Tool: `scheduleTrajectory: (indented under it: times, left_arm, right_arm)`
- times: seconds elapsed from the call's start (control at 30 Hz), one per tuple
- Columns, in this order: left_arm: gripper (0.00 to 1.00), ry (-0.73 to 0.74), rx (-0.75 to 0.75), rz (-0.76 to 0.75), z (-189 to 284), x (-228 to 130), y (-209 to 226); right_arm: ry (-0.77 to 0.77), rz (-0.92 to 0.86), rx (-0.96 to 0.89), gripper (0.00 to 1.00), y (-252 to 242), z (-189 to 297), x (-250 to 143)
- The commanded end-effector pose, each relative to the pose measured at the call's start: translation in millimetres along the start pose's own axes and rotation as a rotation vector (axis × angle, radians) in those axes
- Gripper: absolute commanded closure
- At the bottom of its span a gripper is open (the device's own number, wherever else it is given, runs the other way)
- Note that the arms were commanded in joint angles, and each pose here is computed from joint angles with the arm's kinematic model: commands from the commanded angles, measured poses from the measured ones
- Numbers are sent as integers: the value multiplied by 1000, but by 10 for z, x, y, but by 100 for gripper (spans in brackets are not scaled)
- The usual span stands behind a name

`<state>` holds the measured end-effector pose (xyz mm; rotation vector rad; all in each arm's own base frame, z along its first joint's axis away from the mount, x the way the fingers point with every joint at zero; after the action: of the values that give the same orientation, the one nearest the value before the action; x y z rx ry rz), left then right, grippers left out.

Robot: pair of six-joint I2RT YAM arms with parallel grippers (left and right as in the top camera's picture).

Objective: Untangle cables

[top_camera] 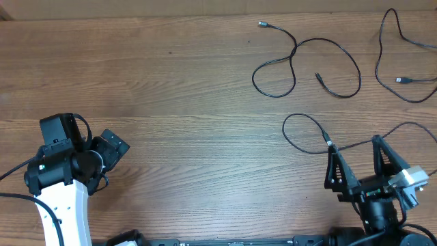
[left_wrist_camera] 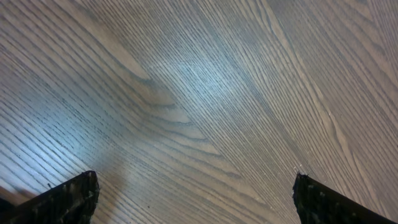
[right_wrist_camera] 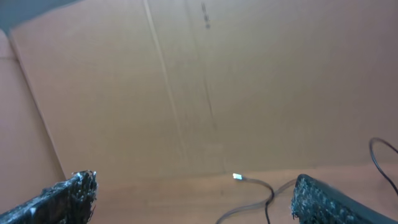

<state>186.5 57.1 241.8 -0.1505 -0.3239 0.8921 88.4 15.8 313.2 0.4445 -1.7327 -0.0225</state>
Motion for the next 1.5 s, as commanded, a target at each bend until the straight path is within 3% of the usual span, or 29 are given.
scheduleTrajectory:
  times: [0.0,0.6,0.87,1.47]
  left_arm:
    - [1,-7,9,14,-1,3,18]
    - [1,-7,10,14,-1,3,19]
    - [1,-7,10,14,-1,3,19]
    - [0,-7,10,14,-1,3,19]
  right_arm:
    - [-9,9,46,0,-15,-42,-103]
    - [-37,20,107,0,-233,-238,-699]
    - [-57,41,200,0,-198,-238,-774]
    - [-25,29,185,0,-278,-253,-989]
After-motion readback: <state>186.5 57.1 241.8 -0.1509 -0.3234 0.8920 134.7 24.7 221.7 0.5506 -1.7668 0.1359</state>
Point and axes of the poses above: each gripper's point midway between its finger pads, its own z axis back along the fingers, its own y axis along the line the jaws close on, x = y × z, the point moved 10 cm from there along z, back along the fingers, and after that the axes turned 1 degree about -z, right-handed, at the moved point
